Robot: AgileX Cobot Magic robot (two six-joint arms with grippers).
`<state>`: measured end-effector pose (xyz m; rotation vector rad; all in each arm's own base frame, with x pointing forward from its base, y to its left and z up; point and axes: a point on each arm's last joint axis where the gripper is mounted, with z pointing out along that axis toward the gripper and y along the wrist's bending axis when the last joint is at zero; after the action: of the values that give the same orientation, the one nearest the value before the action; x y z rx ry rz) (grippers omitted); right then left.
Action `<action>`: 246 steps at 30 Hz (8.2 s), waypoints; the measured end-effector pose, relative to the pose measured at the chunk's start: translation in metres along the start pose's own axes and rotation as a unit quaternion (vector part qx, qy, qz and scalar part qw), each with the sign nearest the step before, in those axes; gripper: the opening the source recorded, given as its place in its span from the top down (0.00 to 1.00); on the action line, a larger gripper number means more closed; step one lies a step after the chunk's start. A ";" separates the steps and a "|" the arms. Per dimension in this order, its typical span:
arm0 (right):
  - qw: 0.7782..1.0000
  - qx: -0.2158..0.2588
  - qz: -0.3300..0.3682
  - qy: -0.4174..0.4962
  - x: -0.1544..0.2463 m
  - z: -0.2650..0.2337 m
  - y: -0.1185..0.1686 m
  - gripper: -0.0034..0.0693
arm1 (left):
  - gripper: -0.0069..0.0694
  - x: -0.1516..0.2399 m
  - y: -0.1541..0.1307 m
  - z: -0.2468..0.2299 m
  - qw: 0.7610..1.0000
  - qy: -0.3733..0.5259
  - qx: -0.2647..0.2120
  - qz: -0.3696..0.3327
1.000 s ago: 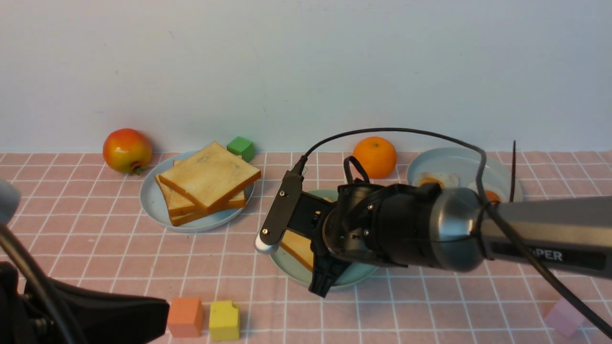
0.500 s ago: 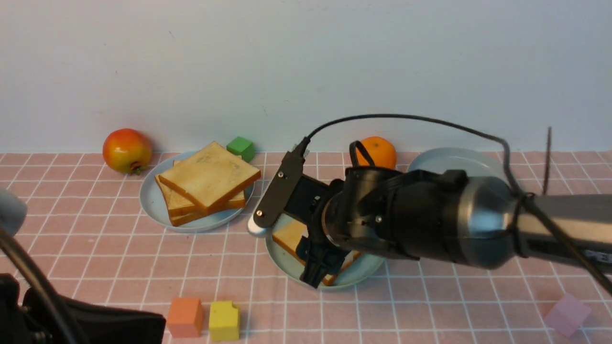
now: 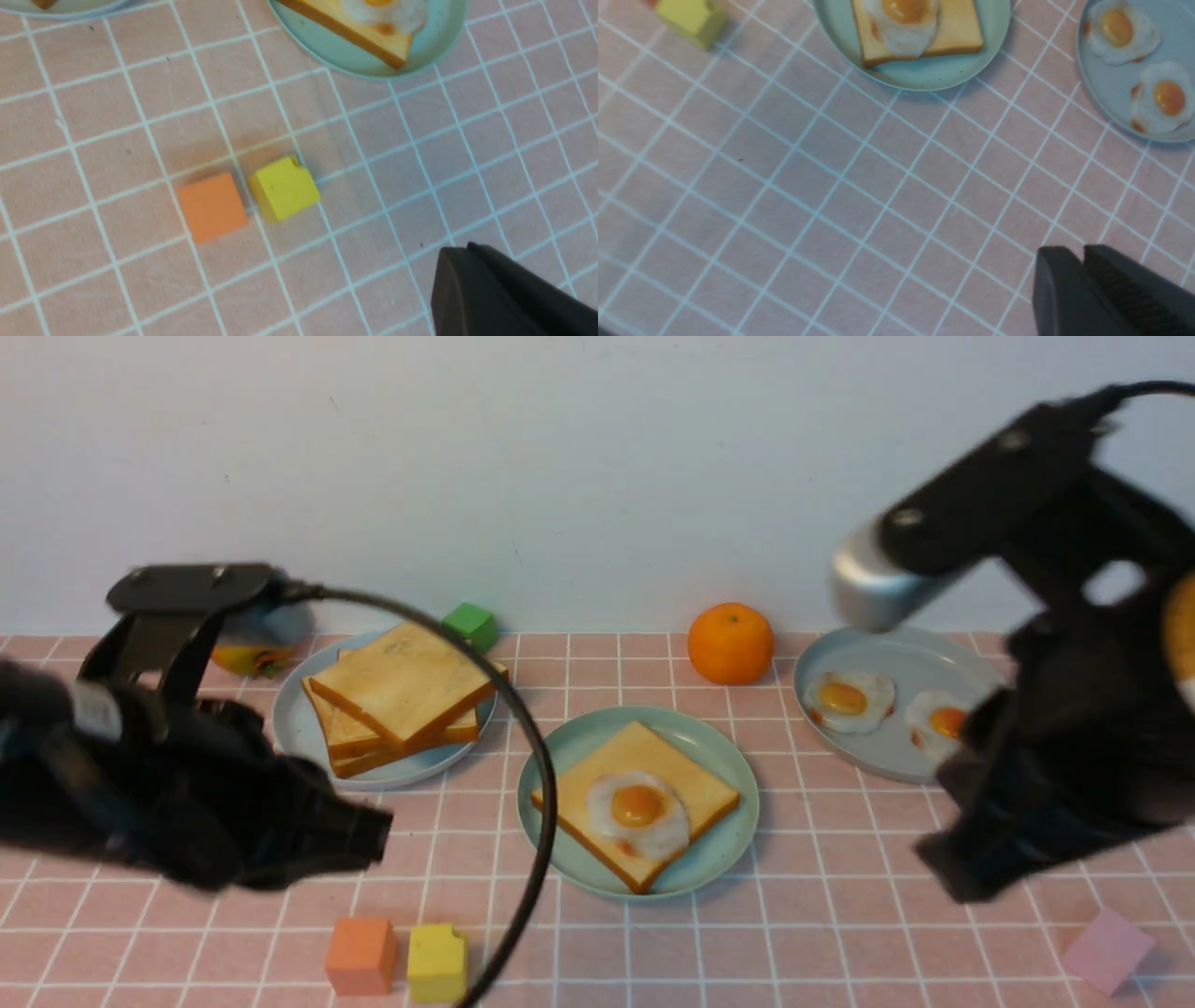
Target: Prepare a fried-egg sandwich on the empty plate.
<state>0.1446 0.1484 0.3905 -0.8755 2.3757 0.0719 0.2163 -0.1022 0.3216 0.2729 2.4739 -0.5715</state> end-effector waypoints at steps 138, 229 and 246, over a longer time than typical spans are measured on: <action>0.977 -0.109 0.092 -0.157 0.125 -0.100 -0.029 0.84 | 0.89 0.135 -0.010 -0.092 0.911 -0.352 0.186 0.104; 0.902 0.186 0.259 -0.292 0.260 0.096 -0.023 0.93 | 0.89 0.221 0.085 -0.019 0.904 -0.388 -0.146 -0.107; 0.901 0.186 0.259 -0.292 0.260 0.096 -0.023 0.92 | 0.89 0.224 0.086 -0.017 0.911 -0.364 -0.154 -0.116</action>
<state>0.0518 0.0043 0.1709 -0.0041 1.8873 0.0743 0.0532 -0.0030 0.1751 -0.3184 1.8248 -0.2876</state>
